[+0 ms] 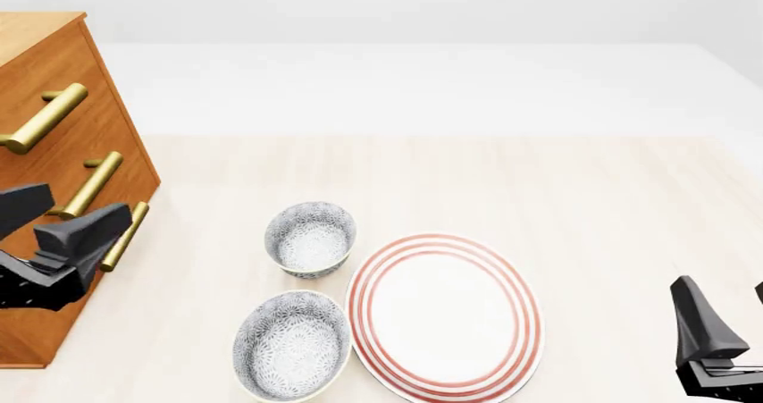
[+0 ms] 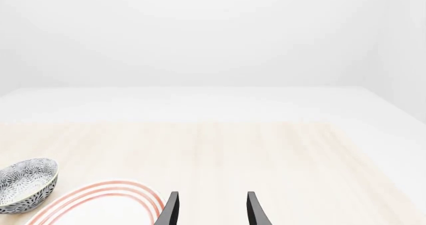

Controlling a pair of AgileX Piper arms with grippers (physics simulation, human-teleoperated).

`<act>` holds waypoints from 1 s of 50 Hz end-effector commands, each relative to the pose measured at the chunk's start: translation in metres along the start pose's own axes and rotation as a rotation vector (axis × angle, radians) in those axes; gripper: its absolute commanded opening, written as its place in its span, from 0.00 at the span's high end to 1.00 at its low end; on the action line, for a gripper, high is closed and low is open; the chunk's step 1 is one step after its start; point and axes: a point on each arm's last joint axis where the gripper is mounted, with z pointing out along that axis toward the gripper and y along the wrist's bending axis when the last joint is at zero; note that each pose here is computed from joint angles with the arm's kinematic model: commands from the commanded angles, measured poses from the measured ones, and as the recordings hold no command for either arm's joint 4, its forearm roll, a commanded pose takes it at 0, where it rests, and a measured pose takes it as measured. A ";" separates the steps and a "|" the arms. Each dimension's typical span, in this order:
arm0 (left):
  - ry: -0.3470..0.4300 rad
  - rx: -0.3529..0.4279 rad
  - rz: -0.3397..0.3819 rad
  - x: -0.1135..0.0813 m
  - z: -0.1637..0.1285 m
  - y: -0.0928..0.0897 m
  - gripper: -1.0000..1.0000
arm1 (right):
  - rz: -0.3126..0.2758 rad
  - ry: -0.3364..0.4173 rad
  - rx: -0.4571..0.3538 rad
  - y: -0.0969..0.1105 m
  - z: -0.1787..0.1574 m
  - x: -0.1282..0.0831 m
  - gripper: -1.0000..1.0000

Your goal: Stack the bowl in the middle on the bowl at the back.

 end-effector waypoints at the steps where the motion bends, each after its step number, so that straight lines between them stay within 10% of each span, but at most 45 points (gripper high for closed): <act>1: 0.204 0.037 0.012 -0.016 0.022 -0.004 0.00 | -0.002 -0.002 -0.001 0.000 -0.001 0.000 0.00; 16: 0.393 0.048 -0.163 -0.021 0.043 -0.012 0.00 | -0.006 -0.004 -0.003 0.000 -0.001 0.000 0.00; 50: 0.614 0.104 -0.255 0.093 0.088 -0.041 0.00 | -0.012 -0.004 0.000 0.000 -0.001 0.000 0.00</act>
